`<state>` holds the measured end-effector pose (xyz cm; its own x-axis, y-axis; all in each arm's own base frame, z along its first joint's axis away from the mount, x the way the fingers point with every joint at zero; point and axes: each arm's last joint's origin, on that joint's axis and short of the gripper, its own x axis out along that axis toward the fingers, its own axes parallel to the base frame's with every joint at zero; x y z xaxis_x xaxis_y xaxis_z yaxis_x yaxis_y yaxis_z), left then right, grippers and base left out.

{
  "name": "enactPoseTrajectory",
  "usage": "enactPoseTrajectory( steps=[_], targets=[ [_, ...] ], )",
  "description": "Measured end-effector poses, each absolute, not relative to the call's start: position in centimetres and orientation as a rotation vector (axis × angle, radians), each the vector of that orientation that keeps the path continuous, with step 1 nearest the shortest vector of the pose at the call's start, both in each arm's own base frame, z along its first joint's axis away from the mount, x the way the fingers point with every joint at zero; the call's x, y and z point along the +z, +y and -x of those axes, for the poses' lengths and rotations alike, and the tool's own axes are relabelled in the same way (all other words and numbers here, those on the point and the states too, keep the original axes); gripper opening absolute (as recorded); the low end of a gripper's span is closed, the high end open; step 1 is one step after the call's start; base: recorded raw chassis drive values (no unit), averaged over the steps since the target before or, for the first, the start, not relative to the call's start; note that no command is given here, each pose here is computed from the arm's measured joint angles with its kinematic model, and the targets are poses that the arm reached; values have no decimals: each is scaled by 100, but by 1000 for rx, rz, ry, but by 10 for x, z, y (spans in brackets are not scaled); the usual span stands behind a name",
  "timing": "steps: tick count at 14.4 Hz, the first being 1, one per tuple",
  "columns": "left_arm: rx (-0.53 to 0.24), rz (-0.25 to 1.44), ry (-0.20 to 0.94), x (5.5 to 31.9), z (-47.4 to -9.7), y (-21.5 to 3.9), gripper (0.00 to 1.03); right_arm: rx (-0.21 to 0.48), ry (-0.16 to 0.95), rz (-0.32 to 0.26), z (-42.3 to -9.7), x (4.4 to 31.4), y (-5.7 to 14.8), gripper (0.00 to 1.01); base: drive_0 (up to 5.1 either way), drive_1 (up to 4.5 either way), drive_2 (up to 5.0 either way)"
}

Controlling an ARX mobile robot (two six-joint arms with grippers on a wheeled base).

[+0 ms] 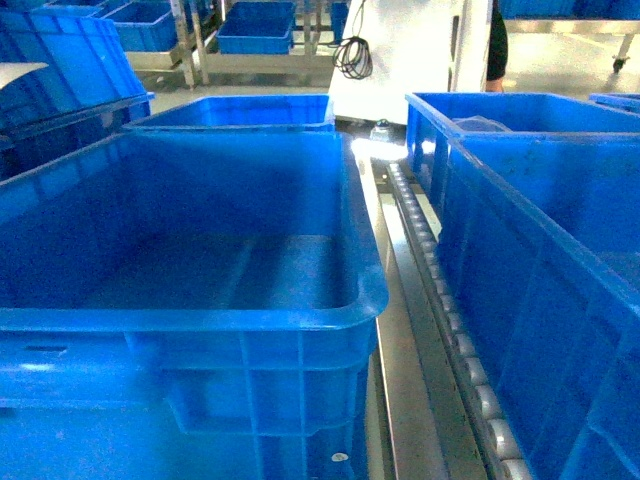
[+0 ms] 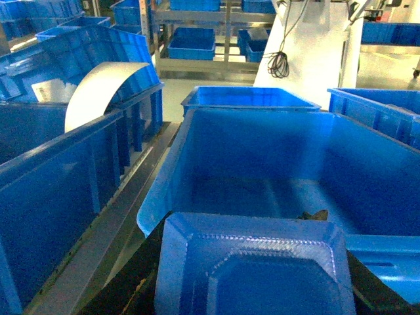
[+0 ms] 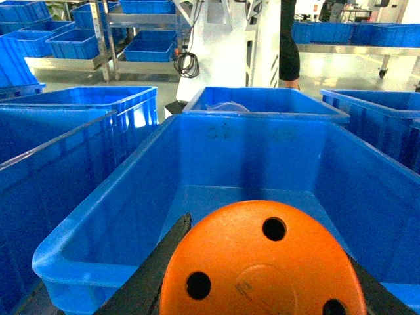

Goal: Sort blue parts and orange caps into right shelf containers

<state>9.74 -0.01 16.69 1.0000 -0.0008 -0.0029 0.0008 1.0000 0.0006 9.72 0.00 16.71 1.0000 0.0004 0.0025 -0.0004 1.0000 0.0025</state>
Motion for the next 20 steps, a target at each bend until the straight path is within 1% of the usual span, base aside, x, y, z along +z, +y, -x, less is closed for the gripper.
enactPoseTrajectory(
  steps=[15, 16, 17, 18, 19, 20],
  targets=[
    [-1, -1, 3, 167, -97, 0, 44, 0, -2, -2, -97, 167, 0, 44, 0, 0, 0],
    [57, -7, 10, 166, -98, -1, 44, -20, -11, 11, -97, 168, 0, 44, 0, 0, 0],
    [115, -10, 15, 166, -97, -3, 44, -101, -28, 52, -97, 170, 0, 44, 0, 0, 0],
    [144, -10, 14, 166, -97, -2, 44, -136, -24, 71, -97, 170, -1, 44, 0, 0, 0],
    [154, -10, 13, 166, -97, -2, 44, -150, -23, 79, -97, 170, -2, 44, 0, 0, 0],
    [145, -10, 14, 166, -97, -3, 44, -144, -25, 80, -97, 170, -2, 44, 0, 0, 0]
  ],
)
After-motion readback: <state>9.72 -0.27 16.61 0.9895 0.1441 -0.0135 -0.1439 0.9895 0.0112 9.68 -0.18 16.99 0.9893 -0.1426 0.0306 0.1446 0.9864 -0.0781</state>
